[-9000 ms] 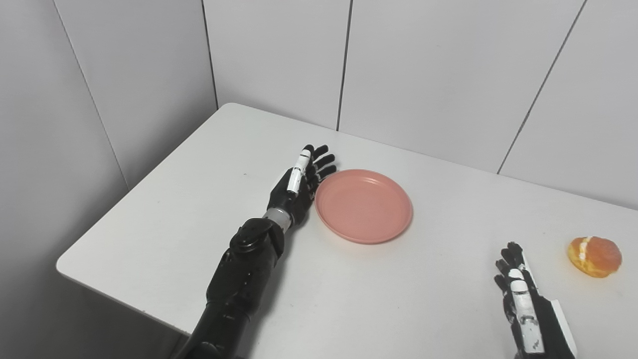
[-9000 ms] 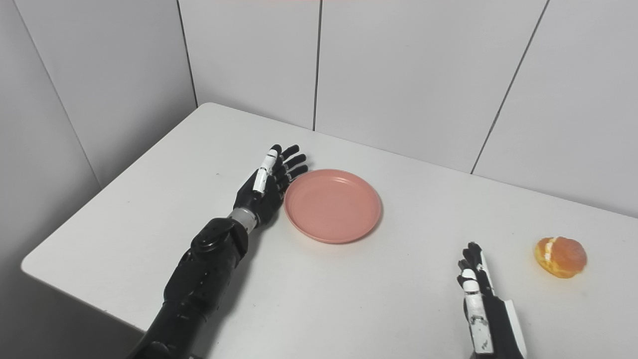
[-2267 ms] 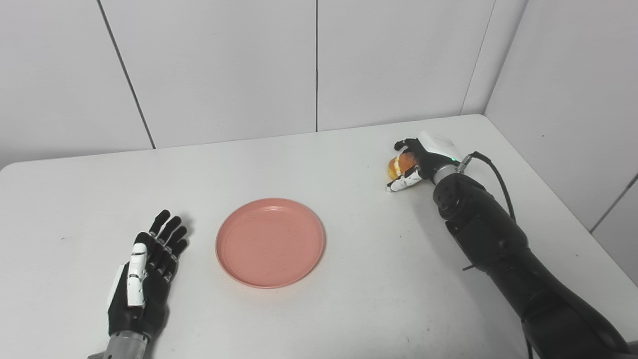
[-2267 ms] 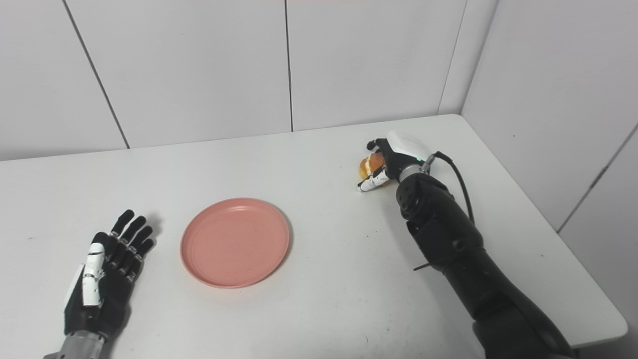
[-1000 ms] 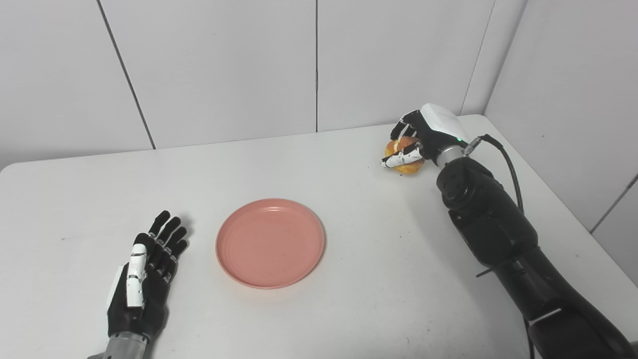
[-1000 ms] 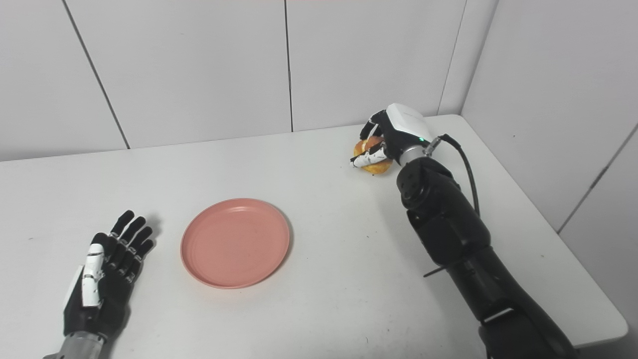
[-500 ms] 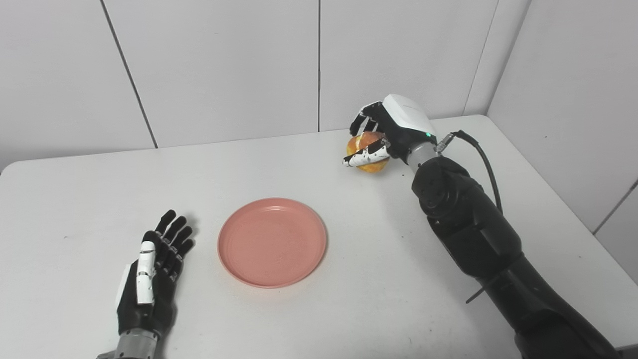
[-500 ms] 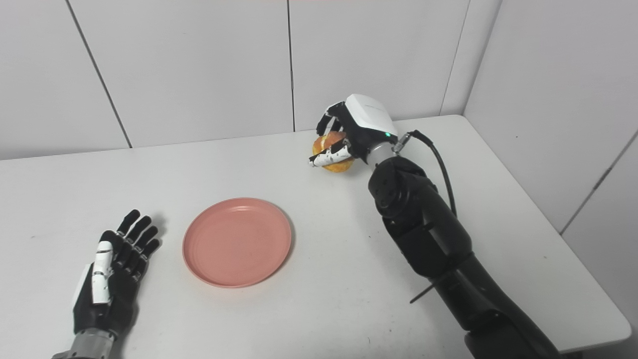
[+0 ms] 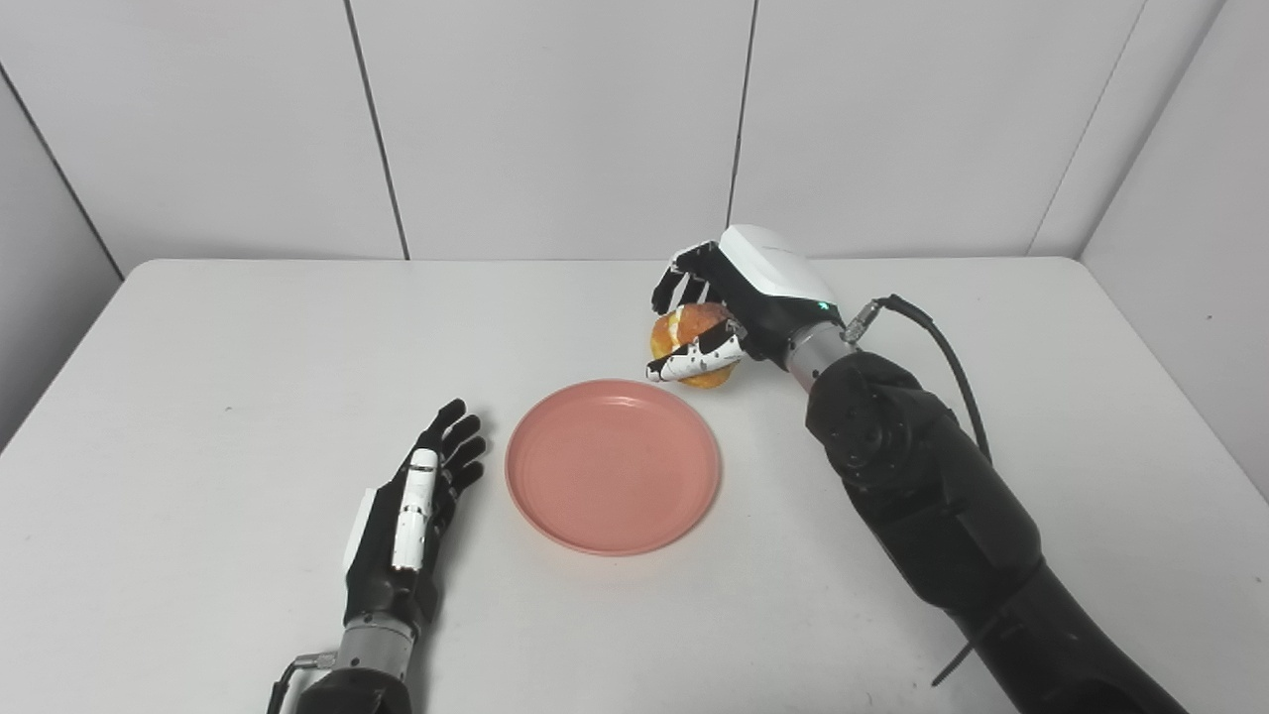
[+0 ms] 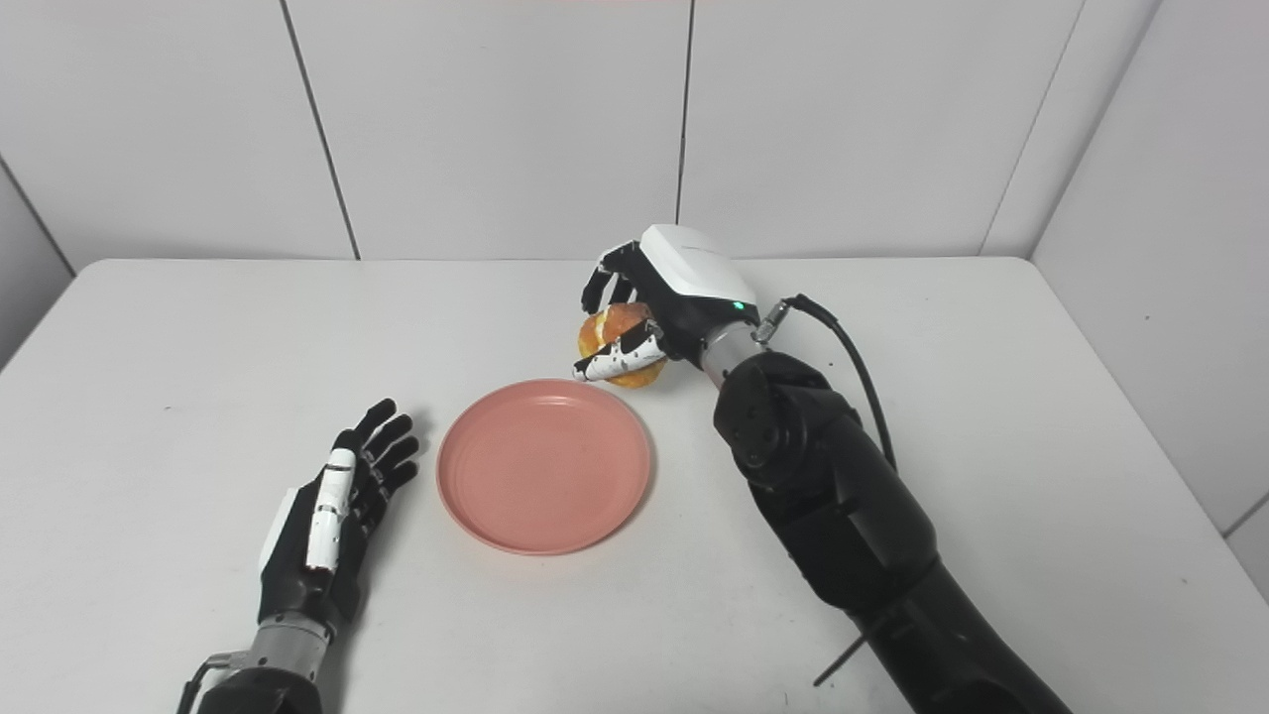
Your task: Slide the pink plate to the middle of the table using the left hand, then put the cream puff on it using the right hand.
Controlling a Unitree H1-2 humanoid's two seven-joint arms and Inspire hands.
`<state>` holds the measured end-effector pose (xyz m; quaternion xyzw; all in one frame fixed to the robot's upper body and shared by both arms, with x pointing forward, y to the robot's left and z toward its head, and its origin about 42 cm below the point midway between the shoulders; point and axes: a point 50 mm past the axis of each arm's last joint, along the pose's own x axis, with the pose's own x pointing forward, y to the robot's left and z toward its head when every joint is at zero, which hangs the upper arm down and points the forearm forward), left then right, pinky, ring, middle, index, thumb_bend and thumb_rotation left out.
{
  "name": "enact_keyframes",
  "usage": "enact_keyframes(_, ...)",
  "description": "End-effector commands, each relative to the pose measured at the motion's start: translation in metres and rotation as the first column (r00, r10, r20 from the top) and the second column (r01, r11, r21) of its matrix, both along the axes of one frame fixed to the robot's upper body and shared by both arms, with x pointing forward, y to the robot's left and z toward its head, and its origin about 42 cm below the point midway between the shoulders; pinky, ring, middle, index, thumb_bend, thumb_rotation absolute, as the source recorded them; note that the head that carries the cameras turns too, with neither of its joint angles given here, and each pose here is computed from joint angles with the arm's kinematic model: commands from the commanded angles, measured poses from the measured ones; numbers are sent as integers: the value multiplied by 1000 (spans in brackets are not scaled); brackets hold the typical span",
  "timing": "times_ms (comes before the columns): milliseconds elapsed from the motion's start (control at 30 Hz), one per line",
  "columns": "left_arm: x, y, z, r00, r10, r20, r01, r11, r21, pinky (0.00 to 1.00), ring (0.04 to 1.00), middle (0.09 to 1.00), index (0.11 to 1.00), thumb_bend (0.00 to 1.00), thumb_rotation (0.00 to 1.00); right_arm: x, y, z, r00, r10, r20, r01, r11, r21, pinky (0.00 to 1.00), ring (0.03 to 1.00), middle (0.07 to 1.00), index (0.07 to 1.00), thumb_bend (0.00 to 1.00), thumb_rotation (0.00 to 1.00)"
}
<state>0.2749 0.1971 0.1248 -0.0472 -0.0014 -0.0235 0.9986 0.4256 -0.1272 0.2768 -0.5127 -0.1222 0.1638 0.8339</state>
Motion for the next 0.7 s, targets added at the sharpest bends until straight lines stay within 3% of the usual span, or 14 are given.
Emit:
enact_keyframes(0, -3, -3, 10, 997, 20, 74, -22, 999, 27, 910, 904, 909, 876, 494, 1000, 0, 14, 28, 994, 57, 98, -59, 998, 15, 290, 370, 457, 492, 486, 139)
enact_keyframes(167, -12, -8, 8, 992, 47, 121, -57, 995, 82, 887, 896, 907, 882, 518, 1000, -8, 23, 20, 990, 110, 93, -111, 994, 3, 356, 452, 529, 494, 486, 139)
enact_keyframes(300, -18, -13, 6, 987, 62, 146, -77, 992, 100, 878, 897, 903, 885, 513, 1000, -11, 30, 12, 988, 132, 76, -132, 991, -16, 356, 454, 538, 494, 487, 140)
enact_keyframes(467, -21, -20, 4, 985, 84, 152, -100, 989, 105, 878, 890, 889, 874, 485, 1000, -12, 40, 1, 987, 153, 47, -151, 988, -41, 282, 366, 447, 488, 488, 142)
enact_keyframes(600, -22, -26, 7, 983, 97, 154, -117, 985, 126, 866, 884, 884, 869, 475, 1000, -13, 47, -13, 984, 177, 17, -176, 983, -57, 279, 363, 446, 489, 488, 142)
enact_keyframes(667, -21, -27, 8, 983, 102, 153, -123, 984, 130, 862, 883, 882, 865, 467, 1000, -13, 51, -20, 983, 182, -6, -182, 981, -65, 305, 399, 491, 492, 488, 144)
